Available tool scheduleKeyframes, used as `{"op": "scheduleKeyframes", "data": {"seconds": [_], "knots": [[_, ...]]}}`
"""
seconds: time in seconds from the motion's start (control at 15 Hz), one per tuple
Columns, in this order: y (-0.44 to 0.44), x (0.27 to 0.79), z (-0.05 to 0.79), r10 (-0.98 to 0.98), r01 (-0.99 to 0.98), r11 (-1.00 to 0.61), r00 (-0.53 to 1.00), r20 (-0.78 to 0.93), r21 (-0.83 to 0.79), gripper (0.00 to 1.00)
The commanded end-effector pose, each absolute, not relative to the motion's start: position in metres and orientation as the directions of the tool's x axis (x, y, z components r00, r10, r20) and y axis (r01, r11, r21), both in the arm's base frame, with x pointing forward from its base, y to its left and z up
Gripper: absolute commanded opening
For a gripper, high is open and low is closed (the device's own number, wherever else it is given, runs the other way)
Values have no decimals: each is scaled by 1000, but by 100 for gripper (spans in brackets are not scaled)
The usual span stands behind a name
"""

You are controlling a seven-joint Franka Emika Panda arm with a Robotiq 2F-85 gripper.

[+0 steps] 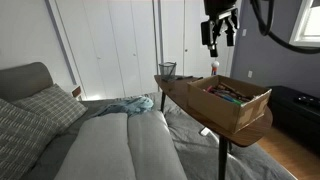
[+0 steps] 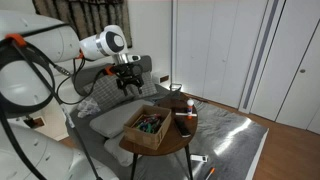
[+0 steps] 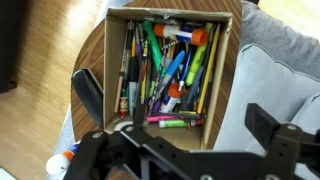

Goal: Pick up the glasses pouch from the table and put it in the cardboard box on the table

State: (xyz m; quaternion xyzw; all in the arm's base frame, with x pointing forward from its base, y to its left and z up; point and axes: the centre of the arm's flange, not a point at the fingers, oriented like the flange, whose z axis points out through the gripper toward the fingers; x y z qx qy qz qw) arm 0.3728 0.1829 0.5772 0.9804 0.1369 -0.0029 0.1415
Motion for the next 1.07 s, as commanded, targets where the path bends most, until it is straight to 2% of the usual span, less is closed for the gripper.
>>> {"op": "scheduleKeyframes", "data": {"seconds": [0.0, 0.27, 0.73, 1.0], "knots": [[183, 373, 577, 268, 269, -922, 962, -44, 277, 100], [183, 373, 577, 268, 269, -922, 962, -44, 277, 100], [84, 378, 551, 450, 440, -851, 892, -31, 287, 100], [17, 387, 524, 504, 494, -842, 864, -10, 218, 100]]}}
